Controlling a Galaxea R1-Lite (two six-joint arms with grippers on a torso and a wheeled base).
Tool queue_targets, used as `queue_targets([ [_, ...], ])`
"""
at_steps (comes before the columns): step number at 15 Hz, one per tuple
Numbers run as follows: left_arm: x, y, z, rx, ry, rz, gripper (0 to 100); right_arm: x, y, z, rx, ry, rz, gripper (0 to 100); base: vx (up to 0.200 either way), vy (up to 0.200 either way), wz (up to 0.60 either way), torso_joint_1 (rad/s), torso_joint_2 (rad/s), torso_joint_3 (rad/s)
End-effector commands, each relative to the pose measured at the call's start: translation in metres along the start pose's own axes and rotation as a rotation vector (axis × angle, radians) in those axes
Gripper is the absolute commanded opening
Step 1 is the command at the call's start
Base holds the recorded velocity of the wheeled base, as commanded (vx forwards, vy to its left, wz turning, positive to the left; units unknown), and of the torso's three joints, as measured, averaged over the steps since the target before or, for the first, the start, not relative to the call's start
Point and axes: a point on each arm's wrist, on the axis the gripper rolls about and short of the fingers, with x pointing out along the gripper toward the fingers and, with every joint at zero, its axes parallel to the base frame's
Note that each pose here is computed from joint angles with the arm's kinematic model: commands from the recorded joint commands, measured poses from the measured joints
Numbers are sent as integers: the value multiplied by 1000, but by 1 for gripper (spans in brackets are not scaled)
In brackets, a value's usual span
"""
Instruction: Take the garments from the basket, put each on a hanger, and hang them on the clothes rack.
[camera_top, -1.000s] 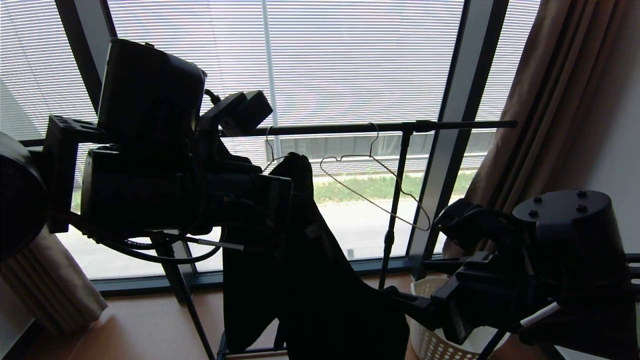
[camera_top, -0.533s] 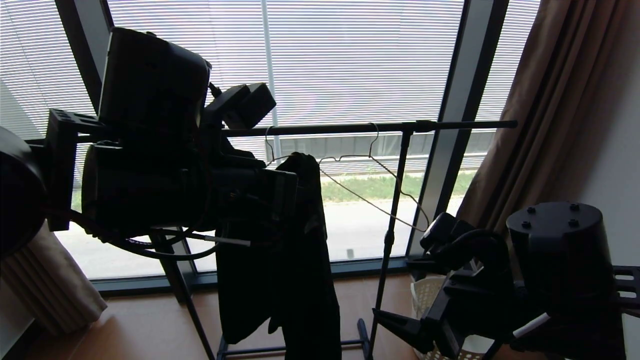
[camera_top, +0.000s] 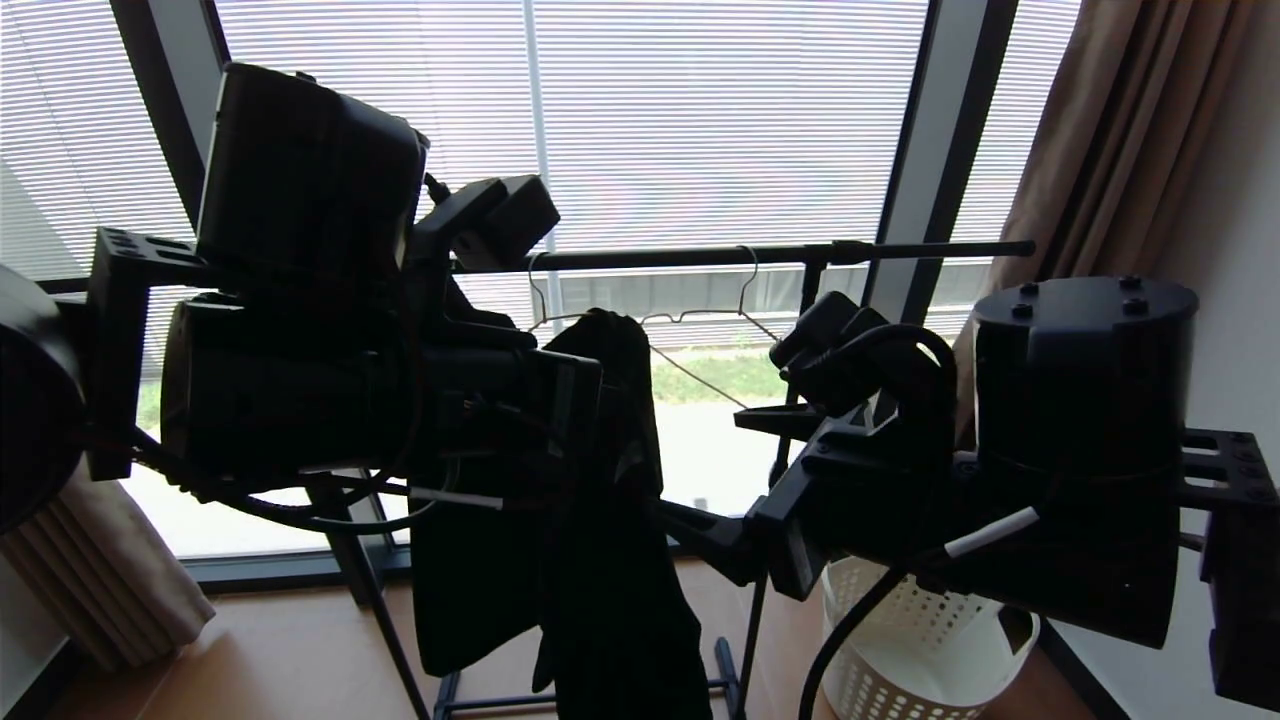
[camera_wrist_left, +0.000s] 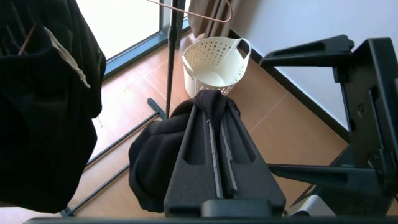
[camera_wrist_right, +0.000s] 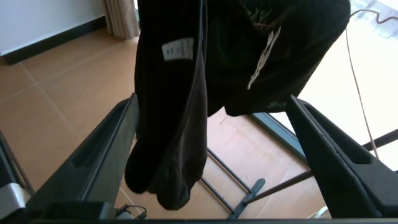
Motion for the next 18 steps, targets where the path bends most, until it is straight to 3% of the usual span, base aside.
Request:
queue_targets([
  [1, -1, -2, 0, 4, -2, -7, 0, 22, 1, -1, -1, 24, -10, 100, 0, 0, 0, 0, 0, 0],
  [7, -16, -9, -3, 14, -12, -31, 0, 39, -14, -15, 29, 80, -65, 100, 0, 0, 0, 0, 0, 0],
  [18, -30, -10, -6, 22, -28, -46, 0, 37, -29, -43, 51, 171, -112, 100, 0, 0, 0, 0, 0, 0],
])
